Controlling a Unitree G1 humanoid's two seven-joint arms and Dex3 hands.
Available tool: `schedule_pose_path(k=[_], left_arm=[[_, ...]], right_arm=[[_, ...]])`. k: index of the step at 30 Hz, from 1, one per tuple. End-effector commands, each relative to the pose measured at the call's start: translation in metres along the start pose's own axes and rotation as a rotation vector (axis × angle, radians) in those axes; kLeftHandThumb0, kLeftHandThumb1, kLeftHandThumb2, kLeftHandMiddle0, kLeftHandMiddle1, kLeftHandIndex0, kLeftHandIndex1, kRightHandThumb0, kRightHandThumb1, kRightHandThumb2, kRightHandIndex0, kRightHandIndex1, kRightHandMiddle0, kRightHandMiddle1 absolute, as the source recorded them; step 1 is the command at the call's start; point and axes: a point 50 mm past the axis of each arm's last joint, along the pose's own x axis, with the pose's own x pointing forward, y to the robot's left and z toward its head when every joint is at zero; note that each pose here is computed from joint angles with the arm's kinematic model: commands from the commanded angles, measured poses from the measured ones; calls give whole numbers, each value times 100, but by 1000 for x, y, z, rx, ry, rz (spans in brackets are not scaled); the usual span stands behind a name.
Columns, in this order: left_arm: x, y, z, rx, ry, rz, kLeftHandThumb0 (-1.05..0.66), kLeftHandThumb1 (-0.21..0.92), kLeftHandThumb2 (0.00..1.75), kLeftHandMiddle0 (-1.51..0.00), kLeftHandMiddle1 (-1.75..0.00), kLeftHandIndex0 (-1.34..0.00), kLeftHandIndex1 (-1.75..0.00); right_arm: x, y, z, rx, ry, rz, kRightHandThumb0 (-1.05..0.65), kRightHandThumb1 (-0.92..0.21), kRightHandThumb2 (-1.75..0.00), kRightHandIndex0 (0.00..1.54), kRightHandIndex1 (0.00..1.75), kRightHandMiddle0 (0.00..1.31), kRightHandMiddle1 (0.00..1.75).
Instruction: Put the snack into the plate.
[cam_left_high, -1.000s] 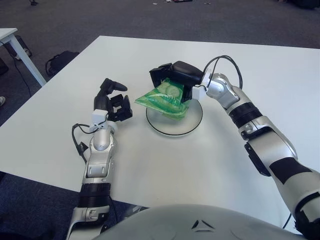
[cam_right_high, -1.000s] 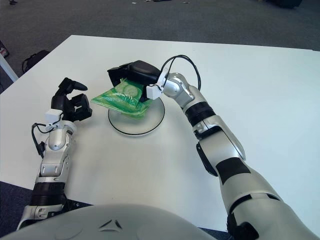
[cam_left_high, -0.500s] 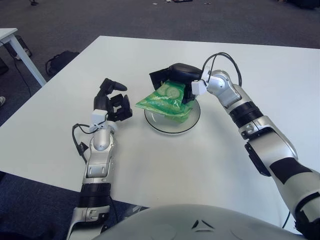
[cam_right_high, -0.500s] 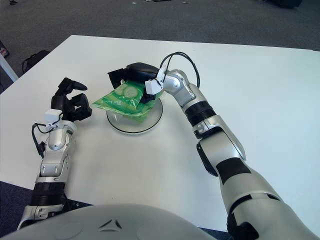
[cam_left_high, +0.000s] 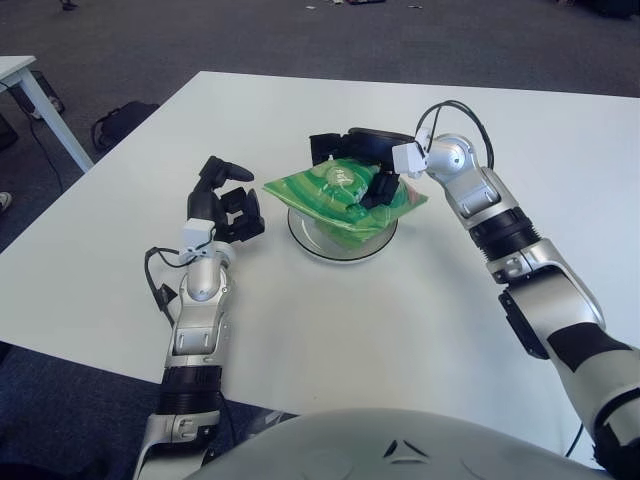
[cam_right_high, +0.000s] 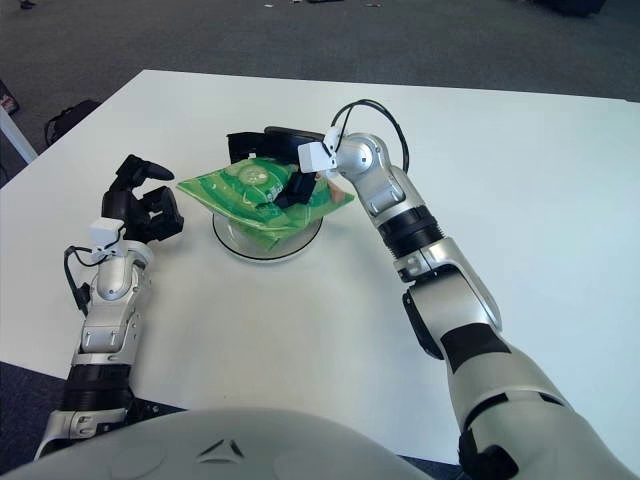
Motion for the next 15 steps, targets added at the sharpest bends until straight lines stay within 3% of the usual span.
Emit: schedule_pose_path(k=[1, 6, 7, 11, 15], left_arm=[[-23, -4, -31, -57, 140, 57, -43, 47, 112, -117, -175, -49, -175], [-24, -4, -30, -70, 125, 75, -44, 45, 115, -117, -175, -51, -175], [-24, -4, -30, -71, 122, 77, -44, 44, 116, -118, -175, -51, -175], [-24, -4, -29, -75, 114, 83, -44, 43, 118, -119, -175, -52, -175], [-24, -4, -29, -79, 104, 82, -44, 42, 118, -121, -175, -53, -175]], right_arm=[[-4, -1, 1, 56, -8, -11, -20, -34, -102, 7, 140, 1, 141], [-8, -1, 2, 83, -27, -49, -36, -27, -103, 1, 107, 0, 115], [-8, -1, 2, 90, -31, -55, -39, -26, -101, 1, 91, 0, 102], [-11, -2, 2, 99, -45, -71, -48, -28, -95, 0, 52, 0, 69], [-11, -7, 2, 62, -66, -82, -59, -34, -87, 0, 24, 0, 41]])
